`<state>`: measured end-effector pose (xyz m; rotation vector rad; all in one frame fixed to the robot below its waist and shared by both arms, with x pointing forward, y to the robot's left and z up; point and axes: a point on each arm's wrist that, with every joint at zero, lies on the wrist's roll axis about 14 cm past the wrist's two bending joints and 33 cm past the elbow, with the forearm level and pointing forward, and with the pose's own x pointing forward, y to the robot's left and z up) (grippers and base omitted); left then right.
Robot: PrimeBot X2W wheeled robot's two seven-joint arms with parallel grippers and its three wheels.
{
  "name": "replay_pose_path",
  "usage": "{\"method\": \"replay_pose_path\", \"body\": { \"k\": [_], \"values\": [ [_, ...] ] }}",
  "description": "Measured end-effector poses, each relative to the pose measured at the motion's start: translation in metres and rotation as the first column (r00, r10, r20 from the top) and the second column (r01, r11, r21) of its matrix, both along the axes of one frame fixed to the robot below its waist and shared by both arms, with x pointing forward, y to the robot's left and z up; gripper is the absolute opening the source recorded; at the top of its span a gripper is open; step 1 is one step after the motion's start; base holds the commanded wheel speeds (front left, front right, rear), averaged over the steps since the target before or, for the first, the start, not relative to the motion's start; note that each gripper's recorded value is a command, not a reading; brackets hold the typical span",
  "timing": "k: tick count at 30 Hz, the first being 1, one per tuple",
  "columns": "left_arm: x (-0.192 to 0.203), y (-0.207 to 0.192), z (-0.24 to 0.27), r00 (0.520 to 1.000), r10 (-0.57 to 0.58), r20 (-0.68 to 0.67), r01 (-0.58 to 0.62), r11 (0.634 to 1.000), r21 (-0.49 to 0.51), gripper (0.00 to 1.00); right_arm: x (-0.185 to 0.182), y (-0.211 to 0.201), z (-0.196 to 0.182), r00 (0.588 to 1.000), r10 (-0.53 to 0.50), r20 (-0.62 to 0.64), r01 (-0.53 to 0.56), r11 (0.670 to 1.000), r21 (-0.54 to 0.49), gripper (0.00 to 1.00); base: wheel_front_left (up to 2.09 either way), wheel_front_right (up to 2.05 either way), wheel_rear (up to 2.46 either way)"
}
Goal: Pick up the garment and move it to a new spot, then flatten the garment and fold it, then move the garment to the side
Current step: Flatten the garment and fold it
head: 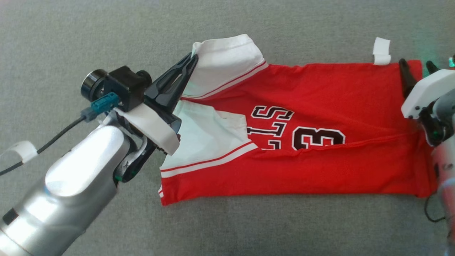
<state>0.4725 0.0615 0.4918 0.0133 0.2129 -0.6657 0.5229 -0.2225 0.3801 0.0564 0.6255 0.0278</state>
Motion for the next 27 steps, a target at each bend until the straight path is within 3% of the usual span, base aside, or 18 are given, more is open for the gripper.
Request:
{"method": "replay_pose_path", "body": {
  "k": [7, 8, 9, 10, 11, 17, 24, 27],
  "values": [
    [0.002, 0.000, -0.007, 1.000, 0.004, -0.018, -0.004, 1.000, -0.001, 0.00, 0.004, -0.003, -0.018, 0.997, 0.027, -0.076, -0.031, 0.998, -0.054, 1.00, 0.00, 0.00, 0.00],
    [0.002, 0.000, -0.007, 1.000, 0.003, -0.020, -0.003, 1.000, -0.001, 0.00, 0.005, -0.003, -0.018, 0.996, 0.031, -0.080, -0.035, 0.998, -0.060, 0.95, 0.00, 0.00, 0.00],
    [0.003, 0.000, -0.008, 1.000, 0.002, -0.021, -0.002, 1.000, -0.001, 0.00, 0.007, -0.003, -0.018, 0.996, 0.033, -0.082, -0.038, 0.997, -0.064, 0.56, 0.00, 0.00, 0.00],
    [0.003, -0.001, -0.008, 1.000, 0.001, -0.023, -0.001, 1.000, 0.002, 0.00, 0.008, -0.002, -0.018, 0.996, 0.037, -0.084, -0.043, 0.997, -0.068, 0.09, 0.00, 0.00, 0.00],
    [0.004, -0.001, -0.008, 1.000, -0.001, -0.021, 0.001, 1.000, 0.003, 0.00, 0.008, -0.002, -0.018, 0.995, 0.043, -0.087, -0.049, 0.996, -0.073, 0.00, 0.00, 0.00, 0.00],
    [0.017, 0.010, -0.009, 0.999, 0.040, -0.014, -0.040, 0.999, 0.029, 0.00, 0.011, -0.004, -0.005, 0.999, 0.026, -0.018, -0.027, 0.999, -0.045, 0.00, 0.00, 0.00, 0.00],
    [0.055, 0.026, 0.003, 0.995, 0.098, 0.031, -0.100, 0.993, 0.061, 0.00, 0.040, -0.001, 0.047, 0.986, -0.012, 0.169, 0.005, 0.999, 0.045, 0.00, 0.00, 0.00, 0.00],
    [0.080, 0.034, 0.012, 0.988, 0.107, 0.113, -0.122, 0.983, 0.135, 0.00, 0.051, -0.001, 0.064, 0.971, -0.019, 0.236, 0.004, 0.998, 0.063, 0.00, 0.00, 0.00, 0.00]
  ]
}}
